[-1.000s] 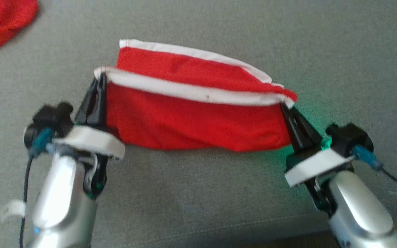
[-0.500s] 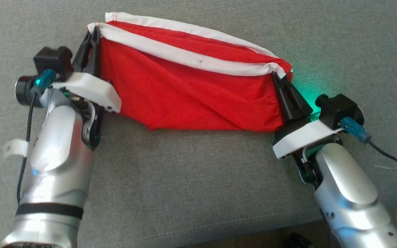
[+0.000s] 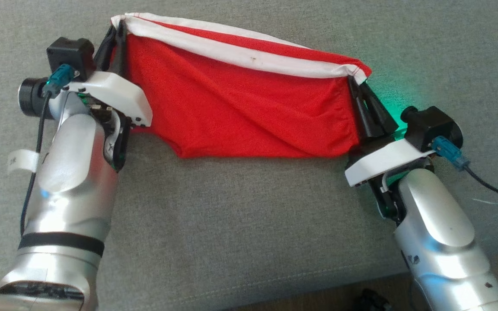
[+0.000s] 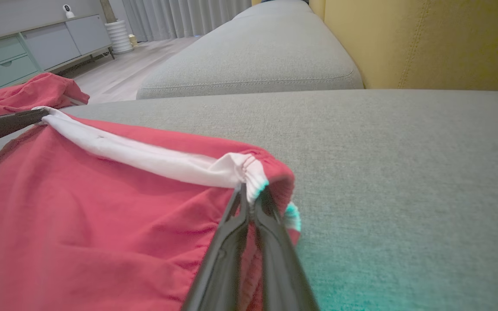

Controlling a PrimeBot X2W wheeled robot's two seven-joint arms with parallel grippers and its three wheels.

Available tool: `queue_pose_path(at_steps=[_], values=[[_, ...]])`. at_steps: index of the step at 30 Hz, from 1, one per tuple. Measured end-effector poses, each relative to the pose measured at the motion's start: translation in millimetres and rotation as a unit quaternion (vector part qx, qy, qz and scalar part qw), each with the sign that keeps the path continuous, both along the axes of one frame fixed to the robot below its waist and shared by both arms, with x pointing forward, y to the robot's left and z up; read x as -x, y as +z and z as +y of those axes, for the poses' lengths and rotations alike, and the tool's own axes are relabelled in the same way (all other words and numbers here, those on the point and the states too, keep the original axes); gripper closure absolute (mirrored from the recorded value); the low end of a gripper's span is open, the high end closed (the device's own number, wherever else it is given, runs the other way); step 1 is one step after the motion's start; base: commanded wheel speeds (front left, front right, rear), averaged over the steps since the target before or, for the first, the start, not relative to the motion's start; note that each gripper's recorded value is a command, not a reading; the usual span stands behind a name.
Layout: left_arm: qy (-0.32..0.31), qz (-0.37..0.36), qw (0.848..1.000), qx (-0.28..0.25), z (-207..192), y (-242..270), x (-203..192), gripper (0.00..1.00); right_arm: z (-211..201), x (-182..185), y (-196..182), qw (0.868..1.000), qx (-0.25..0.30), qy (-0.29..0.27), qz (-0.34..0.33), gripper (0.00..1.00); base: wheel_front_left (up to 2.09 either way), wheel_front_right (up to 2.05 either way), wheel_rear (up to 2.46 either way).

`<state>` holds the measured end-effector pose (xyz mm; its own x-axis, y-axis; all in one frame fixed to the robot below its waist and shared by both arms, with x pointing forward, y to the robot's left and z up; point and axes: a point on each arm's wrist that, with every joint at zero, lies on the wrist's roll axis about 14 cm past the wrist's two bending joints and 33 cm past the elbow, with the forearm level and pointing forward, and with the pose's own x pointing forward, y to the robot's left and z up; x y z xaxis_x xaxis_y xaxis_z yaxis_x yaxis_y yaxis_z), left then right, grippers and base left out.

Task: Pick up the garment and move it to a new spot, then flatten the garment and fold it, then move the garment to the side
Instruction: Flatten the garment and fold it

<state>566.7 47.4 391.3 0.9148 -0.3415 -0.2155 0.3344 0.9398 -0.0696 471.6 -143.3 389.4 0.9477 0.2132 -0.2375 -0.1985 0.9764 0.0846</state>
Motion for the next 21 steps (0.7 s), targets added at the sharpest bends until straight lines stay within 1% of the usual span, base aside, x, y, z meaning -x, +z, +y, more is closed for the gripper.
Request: queue_pose_path(at_steps=[1, 4, 9, 13, 17, 21], values=[[0.000, -0.001, 1.000, 0.000, -0.5, 1.6, 0.2, 0.00, -0.7, -0.9, 2.3, 1.000, 0.001, -0.001, -0.004, 0.00, 0.00, 0.00, 0.00], [-0.005, -0.009, 1.000, 0.004, -2.9, 10.3, 1.9, 0.00, -3.9, -4.2, 14.4, 1.000, 0.000, -0.008, -0.022, 0.00, 0.00, 0.00, 0.00], [-0.011, -0.017, 1.000, 0.009, -5.1, 21.6, 10.3, 0.00, -3.3, 3.1, 21.8, 0.999, -0.009, -0.013, -0.031, 0.00, 0.00, 0.00, 0.00], [-0.016, -0.017, 1.000, 0.011, -4.4, 25.3, 25.3, 0.00, -6.0, 13.4, 25.6, 0.999, -0.012, -0.022, -0.034, 0.00, 0.00, 0.00, 0.00], [-0.015, -0.011, 1.000, 0.016, -0.8, 27.1, 42.8, 0.00, -12.7, 18.8, 38.8, 0.998, -0.011, -0.034, -0.052, 0.00, 0.00, 0.00, 0.00], [-0.013, 0.016, 1.000, 0.012, 4.3, 21.5, 63.4, 0.00, -20.2, 25.2, 55.5, 0.996, -0.008, -0.046, -0.076, 0.00, 0.00, 0.00, 0.00]])
